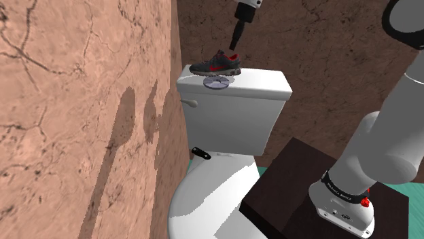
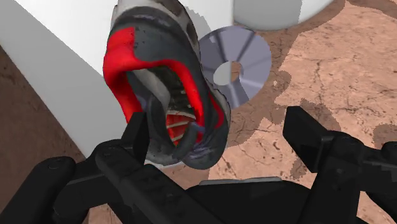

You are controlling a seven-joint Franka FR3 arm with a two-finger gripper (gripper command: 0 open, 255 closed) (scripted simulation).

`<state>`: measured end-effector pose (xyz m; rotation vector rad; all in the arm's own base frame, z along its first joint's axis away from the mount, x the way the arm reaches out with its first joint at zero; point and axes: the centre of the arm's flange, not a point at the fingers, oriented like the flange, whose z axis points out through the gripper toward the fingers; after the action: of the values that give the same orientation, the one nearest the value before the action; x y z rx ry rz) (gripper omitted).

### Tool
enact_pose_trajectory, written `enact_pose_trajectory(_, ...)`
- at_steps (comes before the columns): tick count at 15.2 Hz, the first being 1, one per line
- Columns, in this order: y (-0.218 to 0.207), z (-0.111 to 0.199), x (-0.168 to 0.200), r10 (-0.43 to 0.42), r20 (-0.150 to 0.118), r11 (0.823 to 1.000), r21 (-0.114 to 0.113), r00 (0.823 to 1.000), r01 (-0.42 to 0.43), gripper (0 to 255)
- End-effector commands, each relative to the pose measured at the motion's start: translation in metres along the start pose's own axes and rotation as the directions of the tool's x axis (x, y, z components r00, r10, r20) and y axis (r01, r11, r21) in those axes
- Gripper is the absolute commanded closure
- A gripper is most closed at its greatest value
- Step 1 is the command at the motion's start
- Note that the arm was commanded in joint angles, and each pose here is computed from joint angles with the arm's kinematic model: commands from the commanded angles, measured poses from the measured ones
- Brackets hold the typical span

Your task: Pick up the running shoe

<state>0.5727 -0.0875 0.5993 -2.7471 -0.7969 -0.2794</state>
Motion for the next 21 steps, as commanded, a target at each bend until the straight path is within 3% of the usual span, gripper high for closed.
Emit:
enact_pose_trajectory(1,0.015,0.007,0.022,-0.064,-0.005,0.998,0.023,0.998,0.064,0)
enact_pose_trajectory(4,0.032,0.014,0.052,-0.138,-0.012,0.989,0.051,0.990,0.139,0)
enact_pose_trajectory(13,0.040,0.052,0.041,-0.138,-0.012,0.989,0.051,0.990,0.139,0)
enact_pose_trajectory(14,0.040,0.052,0.042,-0.138,-0.011,0.989,0.051,0.990,0.139,255)
enact_pose_trajectory(21,0.040,0.051,0.041,-0.138,-0.012,0.989,0.051,0.990,0.139,255)
